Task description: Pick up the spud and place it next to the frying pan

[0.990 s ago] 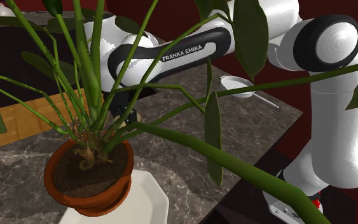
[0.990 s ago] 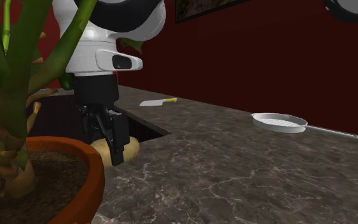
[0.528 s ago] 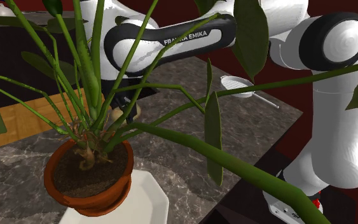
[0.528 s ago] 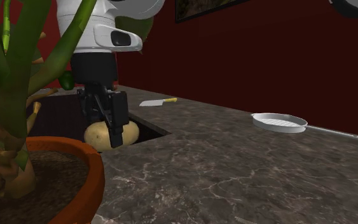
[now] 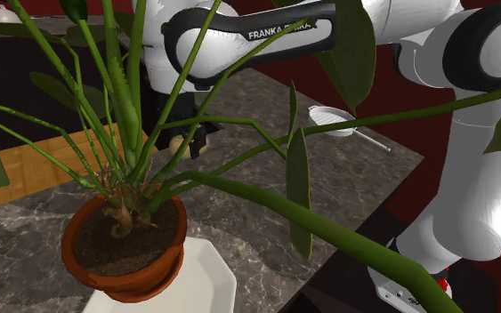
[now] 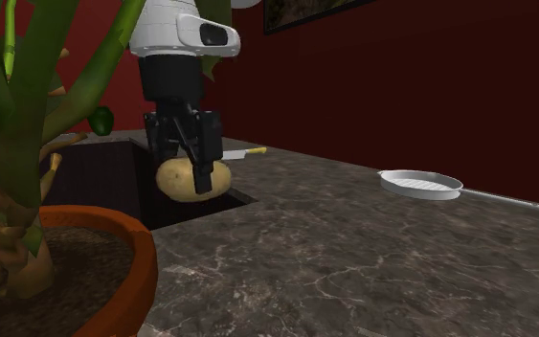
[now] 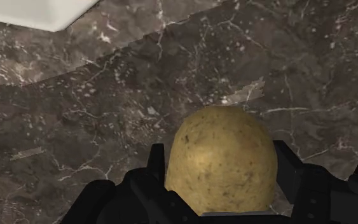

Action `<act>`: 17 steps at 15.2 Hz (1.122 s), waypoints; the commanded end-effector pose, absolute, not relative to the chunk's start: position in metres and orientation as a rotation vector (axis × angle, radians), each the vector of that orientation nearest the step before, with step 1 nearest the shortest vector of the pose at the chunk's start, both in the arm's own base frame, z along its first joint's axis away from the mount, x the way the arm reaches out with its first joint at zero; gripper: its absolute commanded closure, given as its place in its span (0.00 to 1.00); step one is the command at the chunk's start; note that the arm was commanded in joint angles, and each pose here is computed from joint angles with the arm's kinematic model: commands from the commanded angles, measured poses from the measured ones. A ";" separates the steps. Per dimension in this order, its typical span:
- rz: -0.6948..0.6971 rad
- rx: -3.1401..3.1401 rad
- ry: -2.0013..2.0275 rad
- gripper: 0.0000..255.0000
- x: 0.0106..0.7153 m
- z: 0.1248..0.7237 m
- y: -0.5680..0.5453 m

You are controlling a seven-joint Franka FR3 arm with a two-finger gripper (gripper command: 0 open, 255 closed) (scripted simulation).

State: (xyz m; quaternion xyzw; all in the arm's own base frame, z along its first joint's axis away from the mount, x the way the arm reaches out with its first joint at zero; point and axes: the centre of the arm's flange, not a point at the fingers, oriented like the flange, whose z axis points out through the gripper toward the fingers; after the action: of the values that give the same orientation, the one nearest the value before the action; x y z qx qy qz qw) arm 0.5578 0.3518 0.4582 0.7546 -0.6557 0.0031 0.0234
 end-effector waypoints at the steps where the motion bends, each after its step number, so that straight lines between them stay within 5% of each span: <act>1: 0.010 2.336 -2.030 1.00 0.556 0.457 0.324; 17: 0.010 2.336 -2.030 1.00 0.542 0.458 0.114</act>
State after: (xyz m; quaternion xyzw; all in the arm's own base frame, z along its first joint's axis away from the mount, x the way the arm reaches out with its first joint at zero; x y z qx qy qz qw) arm 0.5414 0.1287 0.4563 0.7541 -0.6564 0.0034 0.0238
